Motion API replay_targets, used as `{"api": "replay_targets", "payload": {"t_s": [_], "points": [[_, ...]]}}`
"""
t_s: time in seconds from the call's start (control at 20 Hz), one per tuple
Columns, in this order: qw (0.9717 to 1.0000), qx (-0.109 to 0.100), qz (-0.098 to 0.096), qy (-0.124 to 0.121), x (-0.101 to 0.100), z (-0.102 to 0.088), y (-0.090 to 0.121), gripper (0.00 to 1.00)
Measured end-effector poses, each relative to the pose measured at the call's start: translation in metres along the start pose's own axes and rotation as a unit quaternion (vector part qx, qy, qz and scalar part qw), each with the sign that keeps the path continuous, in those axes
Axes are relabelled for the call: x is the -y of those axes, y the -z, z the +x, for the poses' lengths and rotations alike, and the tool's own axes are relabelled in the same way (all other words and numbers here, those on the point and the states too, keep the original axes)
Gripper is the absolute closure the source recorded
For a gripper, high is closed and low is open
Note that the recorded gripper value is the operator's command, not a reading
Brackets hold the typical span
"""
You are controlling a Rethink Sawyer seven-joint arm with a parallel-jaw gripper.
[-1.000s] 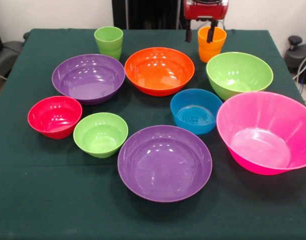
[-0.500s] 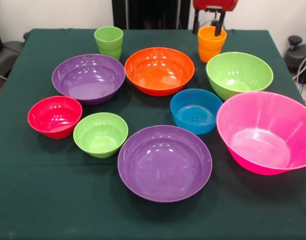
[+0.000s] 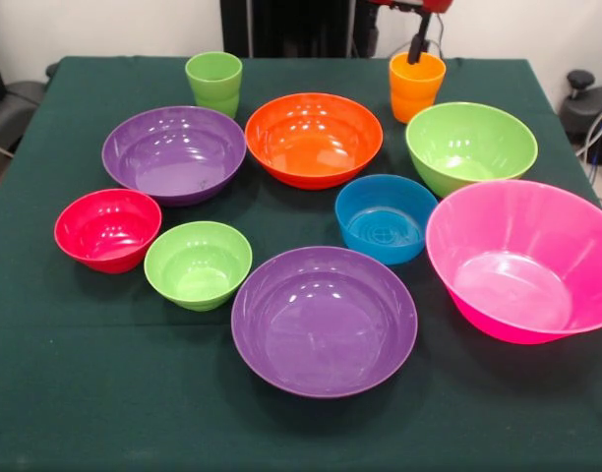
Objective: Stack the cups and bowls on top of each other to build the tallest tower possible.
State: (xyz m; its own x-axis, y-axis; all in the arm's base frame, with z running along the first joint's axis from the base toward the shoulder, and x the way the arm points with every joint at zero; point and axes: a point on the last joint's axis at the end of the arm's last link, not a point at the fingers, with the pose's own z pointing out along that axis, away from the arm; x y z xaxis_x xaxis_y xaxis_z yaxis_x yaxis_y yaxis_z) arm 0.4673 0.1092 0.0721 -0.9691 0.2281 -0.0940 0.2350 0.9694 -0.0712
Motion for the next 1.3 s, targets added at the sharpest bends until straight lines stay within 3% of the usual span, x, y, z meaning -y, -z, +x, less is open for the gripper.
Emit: {"api": "replay_targets", "payload": {"t_s": [0.5, 0.75, 1.3], "points": [[0.9997, 0.003, -0.003, -0.024, 0.017, -0.026, -0.013, 0.00], [0.9996, -0.001, -0.001, -0.030, 0.023, -0.030, -0.021, 0.00], [0.9999, 0.009, -0.004, 0.005, -0.010, -0.028, -0.020, 0.00]]}}
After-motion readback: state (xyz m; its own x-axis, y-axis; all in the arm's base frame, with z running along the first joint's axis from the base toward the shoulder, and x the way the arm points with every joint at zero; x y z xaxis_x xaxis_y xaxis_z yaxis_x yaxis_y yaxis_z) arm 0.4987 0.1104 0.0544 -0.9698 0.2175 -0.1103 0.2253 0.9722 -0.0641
